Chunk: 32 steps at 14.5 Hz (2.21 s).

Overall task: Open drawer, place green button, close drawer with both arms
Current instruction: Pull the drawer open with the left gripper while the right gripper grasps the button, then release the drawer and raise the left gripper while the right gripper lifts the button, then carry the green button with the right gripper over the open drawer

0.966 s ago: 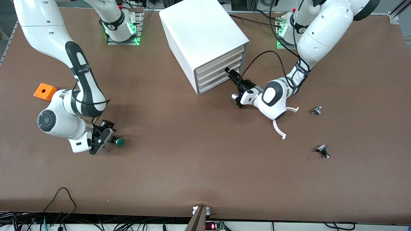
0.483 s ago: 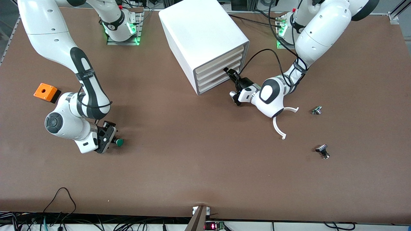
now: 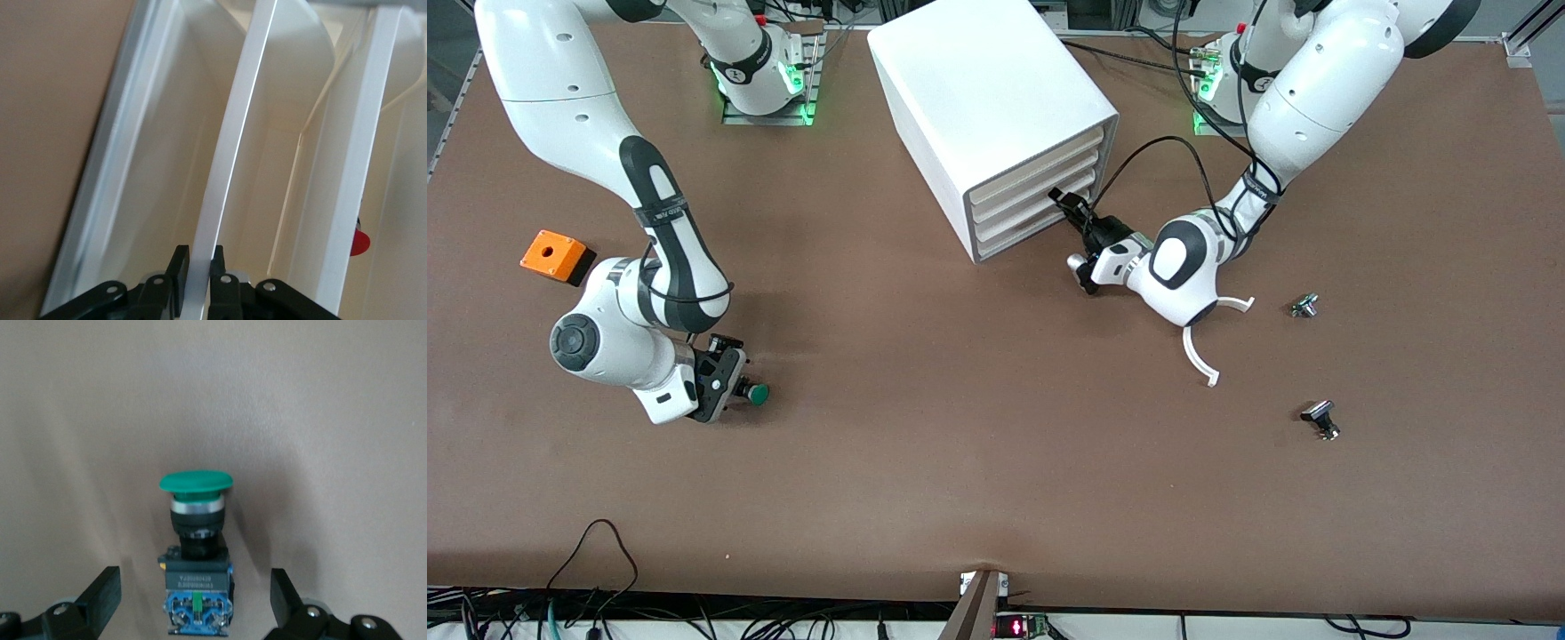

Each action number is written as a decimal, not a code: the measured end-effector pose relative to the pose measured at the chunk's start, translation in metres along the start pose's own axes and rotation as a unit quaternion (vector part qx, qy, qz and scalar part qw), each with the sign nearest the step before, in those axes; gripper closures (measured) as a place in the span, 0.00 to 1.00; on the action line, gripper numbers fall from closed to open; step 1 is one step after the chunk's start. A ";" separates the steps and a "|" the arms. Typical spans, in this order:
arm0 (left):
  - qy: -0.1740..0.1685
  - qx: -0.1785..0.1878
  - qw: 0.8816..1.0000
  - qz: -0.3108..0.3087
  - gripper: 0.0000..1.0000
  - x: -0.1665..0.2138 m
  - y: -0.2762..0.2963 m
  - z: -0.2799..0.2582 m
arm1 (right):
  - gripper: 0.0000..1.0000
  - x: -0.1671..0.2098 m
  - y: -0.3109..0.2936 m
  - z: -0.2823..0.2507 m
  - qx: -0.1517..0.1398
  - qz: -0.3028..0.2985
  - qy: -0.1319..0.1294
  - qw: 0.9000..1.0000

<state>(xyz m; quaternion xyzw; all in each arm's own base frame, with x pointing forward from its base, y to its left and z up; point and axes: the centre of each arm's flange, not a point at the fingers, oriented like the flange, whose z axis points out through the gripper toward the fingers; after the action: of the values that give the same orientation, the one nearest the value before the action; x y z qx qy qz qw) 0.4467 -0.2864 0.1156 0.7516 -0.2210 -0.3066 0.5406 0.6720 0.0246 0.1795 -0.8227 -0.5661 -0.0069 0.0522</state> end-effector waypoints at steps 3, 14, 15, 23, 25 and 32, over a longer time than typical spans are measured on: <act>0.054 0.018 0.998 0.001 0.83 -0.001 -0.011 -0.065 | 0.22 -0.007 0.002 0.001 0.001 0.002 -0.001 1.000; 0.147 0.073 0.986 0.009 0.57 0.000 -0.002 -0.181 | 0.59 0.012 0.017 -0.036 -0.037 -0.004 0.021 0.999; 0.154 0.080 0.985 0.015 0.46 0.000 0.006 -0.188 | 0.59 0.022 0.019 -0.053 -0.047 -0.001 0.031 0.998; 0.193 0.439 0.865 0.150 0.00 -0.046 0.207 -0.312 | 0.59 0.107 -0.008 -0.132 -0.035 0.080 0.065 0.994; 0.207 0.491 0.830 0.164 0.00 -0.081 0.258 -0.337 | 0.59 0.147 -0.030 -0.136 -0.028 0.094 0.067 0.993; 0.198 0.555 0.807 0.046 0.00 -0.175 0.340 -0.348 | 0.59 0.270 -0.127 -0.133 -0.010 0.096 0.067 0.993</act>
<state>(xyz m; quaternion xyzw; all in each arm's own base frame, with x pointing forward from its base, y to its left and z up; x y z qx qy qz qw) 0.5644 -0.0426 0.5556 0.9568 -0.2760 0.0491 0.0772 0.6571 0.3084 0.3408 -0.8715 -0.4792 -0.0627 0.0827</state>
